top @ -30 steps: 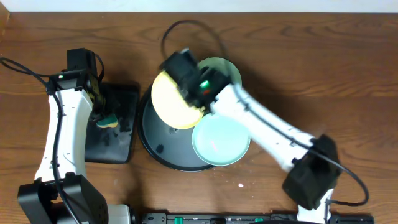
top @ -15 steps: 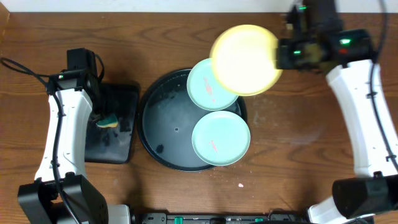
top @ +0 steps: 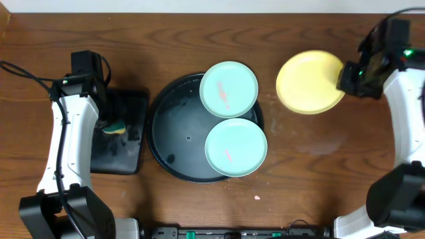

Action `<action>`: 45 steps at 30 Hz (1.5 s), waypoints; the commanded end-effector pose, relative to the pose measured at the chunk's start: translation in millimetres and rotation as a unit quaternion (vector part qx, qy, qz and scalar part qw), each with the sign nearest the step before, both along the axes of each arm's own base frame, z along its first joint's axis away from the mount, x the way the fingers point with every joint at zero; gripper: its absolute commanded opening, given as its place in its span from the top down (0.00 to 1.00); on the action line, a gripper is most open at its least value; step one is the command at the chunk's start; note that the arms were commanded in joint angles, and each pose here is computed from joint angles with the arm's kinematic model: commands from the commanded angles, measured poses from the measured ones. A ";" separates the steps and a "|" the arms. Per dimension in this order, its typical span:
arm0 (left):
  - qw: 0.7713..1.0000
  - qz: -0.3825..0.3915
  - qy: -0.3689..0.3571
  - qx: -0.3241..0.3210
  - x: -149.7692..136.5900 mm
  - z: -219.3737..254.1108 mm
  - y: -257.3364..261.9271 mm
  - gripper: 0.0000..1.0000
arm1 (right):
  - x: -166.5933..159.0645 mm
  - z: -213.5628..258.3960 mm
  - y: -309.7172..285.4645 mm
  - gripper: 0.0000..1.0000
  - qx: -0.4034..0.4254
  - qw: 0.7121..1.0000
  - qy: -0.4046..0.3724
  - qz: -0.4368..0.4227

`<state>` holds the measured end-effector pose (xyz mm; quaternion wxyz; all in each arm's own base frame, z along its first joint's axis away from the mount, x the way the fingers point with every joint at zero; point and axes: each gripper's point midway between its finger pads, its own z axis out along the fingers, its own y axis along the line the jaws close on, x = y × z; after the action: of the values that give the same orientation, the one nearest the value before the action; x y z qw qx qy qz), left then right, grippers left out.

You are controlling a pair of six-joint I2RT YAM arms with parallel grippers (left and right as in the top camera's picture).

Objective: Clean dirty plates on tray and stack at the side
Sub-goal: 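Lift the yellow plate with the right gripper and carry it right, then lower the yellow plate onto the table and release it, then grip the lower pale green plate rim with the right gripper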

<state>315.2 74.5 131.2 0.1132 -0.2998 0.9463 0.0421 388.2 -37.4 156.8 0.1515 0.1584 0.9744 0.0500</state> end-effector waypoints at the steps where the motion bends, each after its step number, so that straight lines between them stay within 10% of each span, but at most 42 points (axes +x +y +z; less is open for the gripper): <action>1: 1.000 -0.004 0.002 0.002 -0.3 -1.1 1.5 0.92 | -13.9 -48.2 -6.8 0.99 -0.006 0.999 0.035 -0.006; 13: 1.000 -0.005 0.002 0.002 -0.4 -1.1 1.5 0.92 | -23.7 -112.0 -6.3 0.98 -0.007 0.999 0.024 -0.021; 17: 1.000 -0.004 -0.001 0.003 1.4 -0.7 1.8 0.92 | -18.8 -87.8 11.3 0.71 0.039 0.999 0.017 0.011; 23: 1.000 -0.004 -0.002 0.003 1.6 -0.7 1.9 0.92 | -11.5 -21.1 52.1 0.58 0.097 0.988 0.003 0.120; 45: 1.000 -0.004 -0.003 0.003 2.4 -0.6 2.0 0.92 | -101.0 -96.1 194.3 0.59 0.091 0.945 0.125 0.288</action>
<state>318.6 75.1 131.8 0.1203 -0.3000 0.9454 0.0411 295.8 156.5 74.1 0.0068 -0.1208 0.9768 0.1769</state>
